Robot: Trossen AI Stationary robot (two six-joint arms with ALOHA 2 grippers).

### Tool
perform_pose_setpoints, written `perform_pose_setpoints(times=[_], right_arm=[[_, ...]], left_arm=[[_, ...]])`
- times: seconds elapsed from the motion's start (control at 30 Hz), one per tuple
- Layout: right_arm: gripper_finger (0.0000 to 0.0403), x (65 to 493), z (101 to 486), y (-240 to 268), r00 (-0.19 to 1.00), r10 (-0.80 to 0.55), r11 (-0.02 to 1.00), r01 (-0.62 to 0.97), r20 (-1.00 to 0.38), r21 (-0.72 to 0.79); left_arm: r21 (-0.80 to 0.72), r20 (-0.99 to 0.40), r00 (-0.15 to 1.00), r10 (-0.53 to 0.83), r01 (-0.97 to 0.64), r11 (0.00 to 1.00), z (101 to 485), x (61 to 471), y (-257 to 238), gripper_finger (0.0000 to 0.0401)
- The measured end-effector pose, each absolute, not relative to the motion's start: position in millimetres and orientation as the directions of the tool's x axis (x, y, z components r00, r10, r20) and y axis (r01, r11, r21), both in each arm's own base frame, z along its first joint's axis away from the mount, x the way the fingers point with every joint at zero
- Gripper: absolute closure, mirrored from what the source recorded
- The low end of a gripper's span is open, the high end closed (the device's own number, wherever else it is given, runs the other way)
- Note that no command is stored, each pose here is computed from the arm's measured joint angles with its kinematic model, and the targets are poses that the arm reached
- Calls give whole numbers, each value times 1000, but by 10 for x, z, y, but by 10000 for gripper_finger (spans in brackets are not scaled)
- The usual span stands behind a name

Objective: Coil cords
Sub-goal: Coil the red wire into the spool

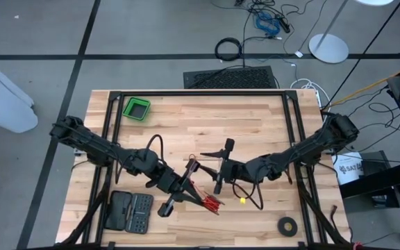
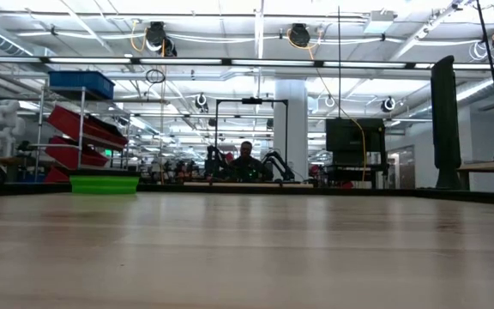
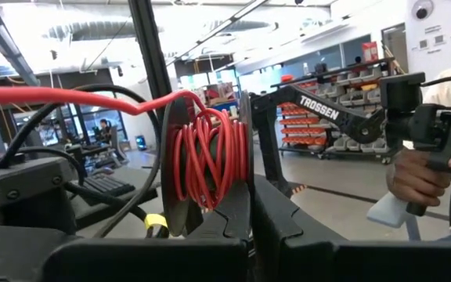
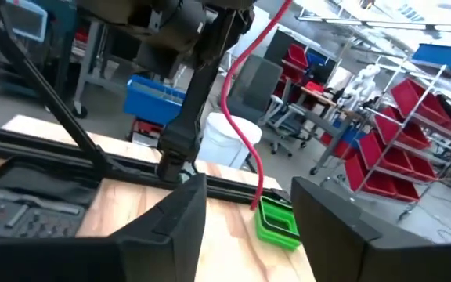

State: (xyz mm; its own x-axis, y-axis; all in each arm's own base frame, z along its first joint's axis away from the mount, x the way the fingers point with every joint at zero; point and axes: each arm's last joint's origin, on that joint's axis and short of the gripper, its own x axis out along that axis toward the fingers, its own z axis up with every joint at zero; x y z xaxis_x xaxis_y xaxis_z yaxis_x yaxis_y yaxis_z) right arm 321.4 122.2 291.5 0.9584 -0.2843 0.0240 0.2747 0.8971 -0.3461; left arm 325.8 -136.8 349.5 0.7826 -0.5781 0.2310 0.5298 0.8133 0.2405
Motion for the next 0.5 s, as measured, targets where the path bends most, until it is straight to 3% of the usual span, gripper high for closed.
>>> perform_pose_setpoints(times=[0.17, 0.5], right_arm=[[223, 3258, 2897, 1178, 966, -256, 913, 251, 28, -323], [252, 3406, 2782, 1128, 963, -260, 907, 271, 77, -323]], left_arm=[[241, 232, 782, -578, 529, 813, 3495, 3258, -1368, 400], [241, 231, 785, -575, 527, 815, 3494, 3264, -1356, 400]])
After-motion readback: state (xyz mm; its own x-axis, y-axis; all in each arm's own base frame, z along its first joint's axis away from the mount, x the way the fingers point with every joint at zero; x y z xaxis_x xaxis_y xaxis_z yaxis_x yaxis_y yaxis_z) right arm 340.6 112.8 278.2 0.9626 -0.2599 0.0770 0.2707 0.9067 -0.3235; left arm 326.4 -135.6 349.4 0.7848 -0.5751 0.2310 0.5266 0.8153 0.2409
